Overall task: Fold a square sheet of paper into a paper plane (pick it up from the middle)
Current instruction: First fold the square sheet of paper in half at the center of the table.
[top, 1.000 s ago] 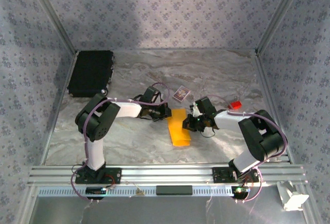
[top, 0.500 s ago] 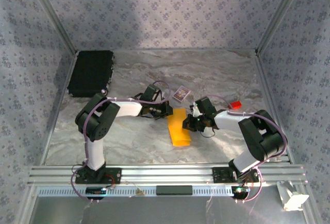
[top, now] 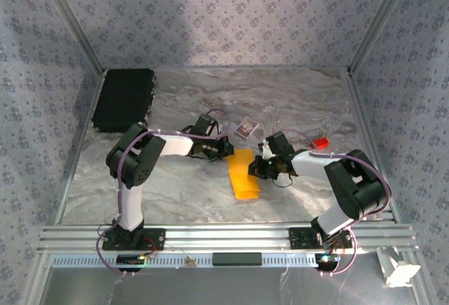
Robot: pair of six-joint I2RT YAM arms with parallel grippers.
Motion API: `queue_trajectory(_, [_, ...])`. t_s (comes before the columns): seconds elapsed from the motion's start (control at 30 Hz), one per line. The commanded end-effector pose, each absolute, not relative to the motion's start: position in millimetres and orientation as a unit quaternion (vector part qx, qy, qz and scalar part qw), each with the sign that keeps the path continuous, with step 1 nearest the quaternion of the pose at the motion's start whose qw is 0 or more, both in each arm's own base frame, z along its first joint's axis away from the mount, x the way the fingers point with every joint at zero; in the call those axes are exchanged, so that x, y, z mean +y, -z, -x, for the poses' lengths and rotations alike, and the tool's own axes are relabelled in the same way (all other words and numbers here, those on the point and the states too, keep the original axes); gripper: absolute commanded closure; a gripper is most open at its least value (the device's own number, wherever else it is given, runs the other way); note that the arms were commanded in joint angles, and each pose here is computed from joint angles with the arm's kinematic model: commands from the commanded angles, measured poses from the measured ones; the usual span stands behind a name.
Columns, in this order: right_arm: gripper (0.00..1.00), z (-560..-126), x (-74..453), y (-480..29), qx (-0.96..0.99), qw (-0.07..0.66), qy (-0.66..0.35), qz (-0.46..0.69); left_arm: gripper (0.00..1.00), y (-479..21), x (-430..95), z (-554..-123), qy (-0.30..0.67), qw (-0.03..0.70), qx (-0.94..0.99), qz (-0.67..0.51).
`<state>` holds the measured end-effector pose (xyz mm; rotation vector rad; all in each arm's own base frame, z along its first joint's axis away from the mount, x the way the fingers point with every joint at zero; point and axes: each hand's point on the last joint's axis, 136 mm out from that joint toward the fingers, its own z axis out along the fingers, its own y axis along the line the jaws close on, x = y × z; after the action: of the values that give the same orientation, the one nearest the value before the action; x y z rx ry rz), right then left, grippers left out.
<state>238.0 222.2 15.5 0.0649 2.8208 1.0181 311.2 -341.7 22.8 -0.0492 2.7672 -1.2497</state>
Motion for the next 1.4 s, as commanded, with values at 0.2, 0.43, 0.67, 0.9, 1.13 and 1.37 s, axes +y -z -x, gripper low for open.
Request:
queue_trajectory(0.2, [1.0, -202.7, 181.6, 27.1, 0.968, 0.009, -0.241, -0.065, 1.0, -20.8, -320.1, -355.4, 0.385, 0.098, 0.916, 0.049])
queue_trajectory(0.43, [1.0, -208.5, 182.3, 24.1, 0.967, 0.02, -0.242, -0.073, 1.0, -64.6, -317.9, -359.2, 0.394, 0.132, 0.908, 0.051])
queue_trajectory(0.67, [1.0, -211.0, 183.0, 20.7, 0.967, 0.027, -0.243, -0.075, 0.99, -94.7, -333.2, -309.1, 0.393, 0.106, 0.914, 0.001])
queue_trajectory(0.9, [1.0, -208.7, 182.3, 23.1, 0.967, 0.024, -0.242, -0.075, 0.99, -75.0, -363.3, -238.9, 0.448, 0.005, 0.894, -0.01])
queue_trajectory(1.13, [1.0, -205.7, 180.5, 25.3, 0.967, 0.021, -0.241, -0.075, 0.98, -51.1, -356.7, -215.7, 0.439, -0.02, 0.898, 0.004])
queue_trajectory(1.37, [1.0, -204.3, 178.5, 27.8, 0.968, 0.021, -0.239, -0.079, 0.94, -48.9, -361.8, -214.4, 0.461, -0.022, 0.887, 0.009])
